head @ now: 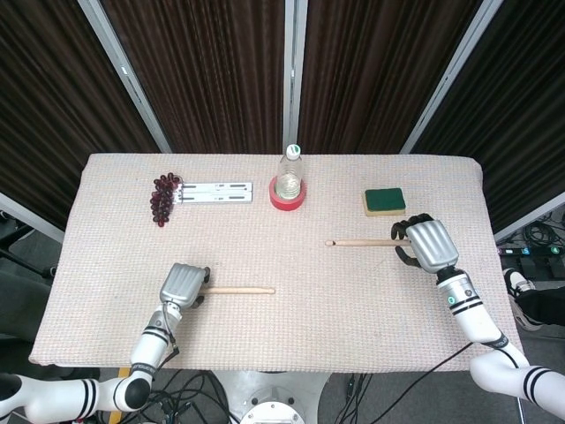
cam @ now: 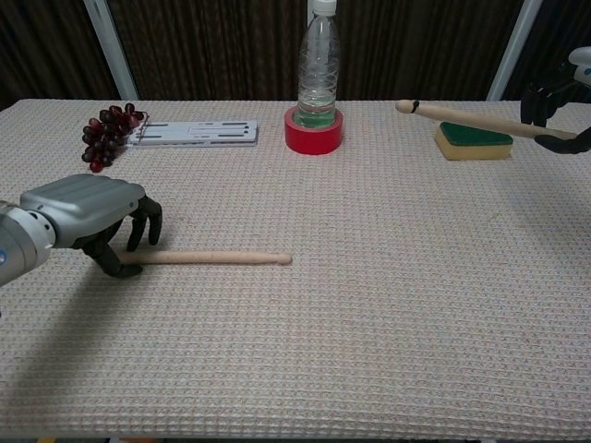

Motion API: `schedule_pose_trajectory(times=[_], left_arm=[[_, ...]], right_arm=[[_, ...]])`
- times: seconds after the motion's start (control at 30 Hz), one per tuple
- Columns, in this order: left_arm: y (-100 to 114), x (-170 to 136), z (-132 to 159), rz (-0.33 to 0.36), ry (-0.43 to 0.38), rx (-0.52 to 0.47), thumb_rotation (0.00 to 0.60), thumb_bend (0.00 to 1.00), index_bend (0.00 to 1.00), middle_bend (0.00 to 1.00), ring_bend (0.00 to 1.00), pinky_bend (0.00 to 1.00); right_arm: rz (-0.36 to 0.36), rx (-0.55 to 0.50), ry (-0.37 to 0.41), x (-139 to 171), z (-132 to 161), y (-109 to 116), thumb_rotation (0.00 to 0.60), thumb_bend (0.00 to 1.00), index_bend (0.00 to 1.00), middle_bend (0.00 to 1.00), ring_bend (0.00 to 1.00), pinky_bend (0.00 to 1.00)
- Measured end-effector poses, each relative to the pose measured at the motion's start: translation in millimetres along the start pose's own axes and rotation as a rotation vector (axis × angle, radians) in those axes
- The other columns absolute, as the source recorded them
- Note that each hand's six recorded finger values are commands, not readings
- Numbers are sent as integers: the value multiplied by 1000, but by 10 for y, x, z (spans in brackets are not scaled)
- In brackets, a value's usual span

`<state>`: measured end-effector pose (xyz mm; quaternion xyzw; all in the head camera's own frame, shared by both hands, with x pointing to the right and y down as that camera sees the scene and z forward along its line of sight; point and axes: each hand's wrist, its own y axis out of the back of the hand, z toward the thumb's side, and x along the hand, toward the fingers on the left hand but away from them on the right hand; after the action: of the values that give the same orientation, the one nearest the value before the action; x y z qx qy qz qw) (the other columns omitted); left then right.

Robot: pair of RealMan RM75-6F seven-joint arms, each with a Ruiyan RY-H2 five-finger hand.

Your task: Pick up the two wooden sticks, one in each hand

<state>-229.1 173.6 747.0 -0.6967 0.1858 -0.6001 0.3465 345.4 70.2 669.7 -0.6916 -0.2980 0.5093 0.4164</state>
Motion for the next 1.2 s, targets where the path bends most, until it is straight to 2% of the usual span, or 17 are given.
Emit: schedule_pose_trajectory(times=[0.47, 0.8, 0.97, 1.2], left_arm=[[-38, 7, -12, -16, -6, 2, 600, 376, 465, 539, 684, 754], [-16, 2, 4, 0, -34, -36, 600, 538, 552, 609, 704, 753], [37, -12, -43, 25, -57, -100, 600, 563, 584, 640, 710, 753], [198, -33, -188, 80, -103, -288, 600, 567, 589, 655, 710, 753]], right_arm=[[-1, -4, -1, 3, 0, -6, 600, 846, 570, 586, 393, 332], [4, -13, -11, 49, -25, -38, 600, 846, 571, 586, 393, 332], [2, -54, -23, 111, -52, -49, 600, 849, 582, 597, 403, 332], [10, -230, -13, 257, 29, -100, 600, 890, 599, 609, 416, 341]])
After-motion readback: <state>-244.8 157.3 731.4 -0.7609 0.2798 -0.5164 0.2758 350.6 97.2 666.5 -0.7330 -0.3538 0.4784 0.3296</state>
